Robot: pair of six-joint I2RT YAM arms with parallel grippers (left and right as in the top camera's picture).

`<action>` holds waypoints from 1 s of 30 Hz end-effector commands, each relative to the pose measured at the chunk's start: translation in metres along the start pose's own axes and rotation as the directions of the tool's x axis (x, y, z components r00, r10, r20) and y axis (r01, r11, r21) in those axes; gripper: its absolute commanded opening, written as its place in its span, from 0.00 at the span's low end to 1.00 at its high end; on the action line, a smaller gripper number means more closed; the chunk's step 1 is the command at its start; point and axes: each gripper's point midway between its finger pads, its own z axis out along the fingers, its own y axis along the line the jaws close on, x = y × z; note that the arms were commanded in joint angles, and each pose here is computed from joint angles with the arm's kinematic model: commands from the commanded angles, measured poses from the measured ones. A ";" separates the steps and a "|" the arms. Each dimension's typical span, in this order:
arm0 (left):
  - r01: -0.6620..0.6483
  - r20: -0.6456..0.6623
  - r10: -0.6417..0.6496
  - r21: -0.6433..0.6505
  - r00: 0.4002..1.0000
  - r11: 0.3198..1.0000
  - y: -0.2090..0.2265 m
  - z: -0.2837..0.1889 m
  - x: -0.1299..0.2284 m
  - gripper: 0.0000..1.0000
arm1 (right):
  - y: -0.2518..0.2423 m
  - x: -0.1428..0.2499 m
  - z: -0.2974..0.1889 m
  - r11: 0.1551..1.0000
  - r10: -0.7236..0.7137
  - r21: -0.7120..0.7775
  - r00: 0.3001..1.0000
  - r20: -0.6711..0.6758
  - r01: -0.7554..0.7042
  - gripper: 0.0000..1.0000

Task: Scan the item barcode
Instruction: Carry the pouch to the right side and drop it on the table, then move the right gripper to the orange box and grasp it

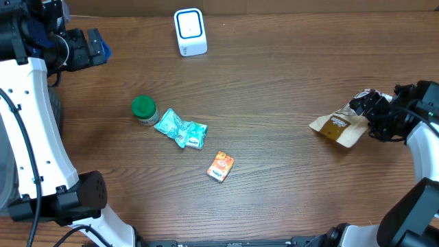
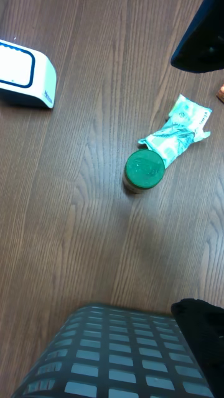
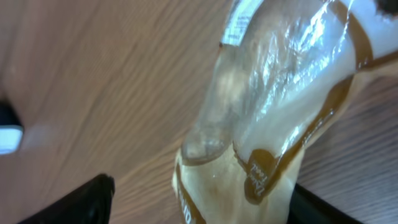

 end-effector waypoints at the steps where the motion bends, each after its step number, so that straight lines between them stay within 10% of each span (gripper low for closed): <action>1: -0.029 0.004 0.029 -0.001 1.000 1.000 -0.003 -0.001 0.000 1.00 | 0.039 -0.028 -0.037 0.996 -0.058 -0.064 0.997 0.047 0.061 0.82; 9: -0.030 0.004 0.030 -0.001 1.000 1.000 -0.004 -0.001 0.000 1.00 | 0.073 -0.019 -0.092 0.992 -0.125 0.014 0.992 -0.013 0.125 0.81; 18: -0.030 0.004 0.030 -0.001 1.000 1.000 -0.004 -0.001 0.000 1.00 | 0.140 0.100 -0.039 0.935 -0.356 -0.135 0.880 -0.314 0.330 0.22; 30: -0.030 0.004 0.030 -0.001 1.000 1.000 -0.004 -0.001 0.000 0.99 | 0.192 0.277 0.013 0.829 -0.555 -0.264 0.661 -0.506 0.494 0.04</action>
